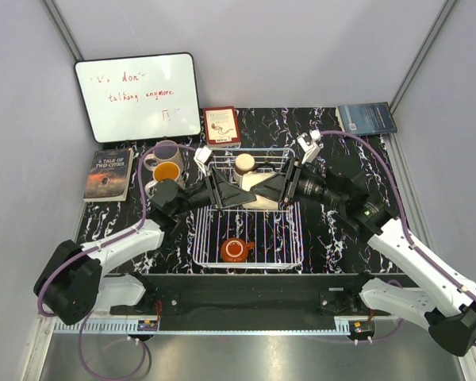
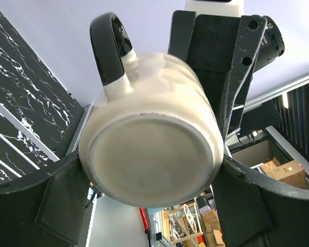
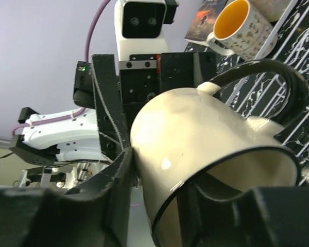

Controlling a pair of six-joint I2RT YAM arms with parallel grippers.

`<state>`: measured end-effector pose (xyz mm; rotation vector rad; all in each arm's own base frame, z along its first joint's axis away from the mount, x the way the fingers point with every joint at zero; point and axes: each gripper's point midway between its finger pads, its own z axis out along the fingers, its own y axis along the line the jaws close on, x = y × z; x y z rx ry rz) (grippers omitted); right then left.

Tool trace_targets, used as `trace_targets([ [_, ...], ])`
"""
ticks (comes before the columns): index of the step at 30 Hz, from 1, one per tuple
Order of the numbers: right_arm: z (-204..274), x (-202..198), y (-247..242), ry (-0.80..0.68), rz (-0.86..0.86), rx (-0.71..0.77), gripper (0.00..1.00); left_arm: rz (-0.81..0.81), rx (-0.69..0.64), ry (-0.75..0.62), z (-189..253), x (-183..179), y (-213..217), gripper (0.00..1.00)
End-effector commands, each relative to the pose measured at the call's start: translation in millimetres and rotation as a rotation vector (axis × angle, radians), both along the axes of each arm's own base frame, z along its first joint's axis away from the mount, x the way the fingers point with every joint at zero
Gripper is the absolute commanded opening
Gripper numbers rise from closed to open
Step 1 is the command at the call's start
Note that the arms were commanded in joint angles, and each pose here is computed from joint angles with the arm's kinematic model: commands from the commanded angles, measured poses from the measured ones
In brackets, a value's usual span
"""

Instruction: Unload the cups from the dish rack

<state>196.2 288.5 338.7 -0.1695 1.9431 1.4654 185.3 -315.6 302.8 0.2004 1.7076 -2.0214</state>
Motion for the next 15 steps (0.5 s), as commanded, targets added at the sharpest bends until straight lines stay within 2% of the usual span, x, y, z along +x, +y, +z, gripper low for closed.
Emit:
trace_targets([
  [1,22.2,-5.6,5.5,-0.082,0.054,0.058,0.30,-0.077,-0.070,-0.135,34.4,-17.0,0.0,0.00],
  [3,24.7,-6.1,5.0,-0.093,0.054,0.060,0.21,-0.080,-0.056,-0.128,33.0,-15.7,-1.4,0.00],
  [4,27.3,-7.1,3.6,-0.101,0.051,0.064,0.09,-0.083,-0.046,-0.131,31.1,-15.4,-2.3,0.00],
  [5,28.1,-5.6,2.6,-0.105,0.042,0.063,0.01,-0.084,-0.036,-0.127,29.3,-14.4,-2.8,0.11],
  [7,29.5,-6.5,0.7,-0.111,0.035,0.061,0.00,-0.095,-0.012,-0.122,25.5,-13.7,-5.3,0.28],
  [10,33.2,-6.8,-2.2,-0.124,0.024,0.056,0.00,-0.104,0.004,-0.121,23.1,-12.7,-6.4,0.46],
  [11,35.5,-5.8,-3.6,-0.130,0.015,0.056,0.00,-0.104,0.011,-0.121,22.4,-12.2,-6.8,0.63],
  [12,36.4,-6.9,-5.5,-0.138,0.009,0.052,0.00,-0.107,0.026,-0.118,20.3,-11.3,-7.8,0.73],
  [15,38.7,-3.9,-10.3,-0.155,-0.022,0.035,0.00,-0.100,0.064,-0.101,13.9,-7.8,-9.2,0.91],
])
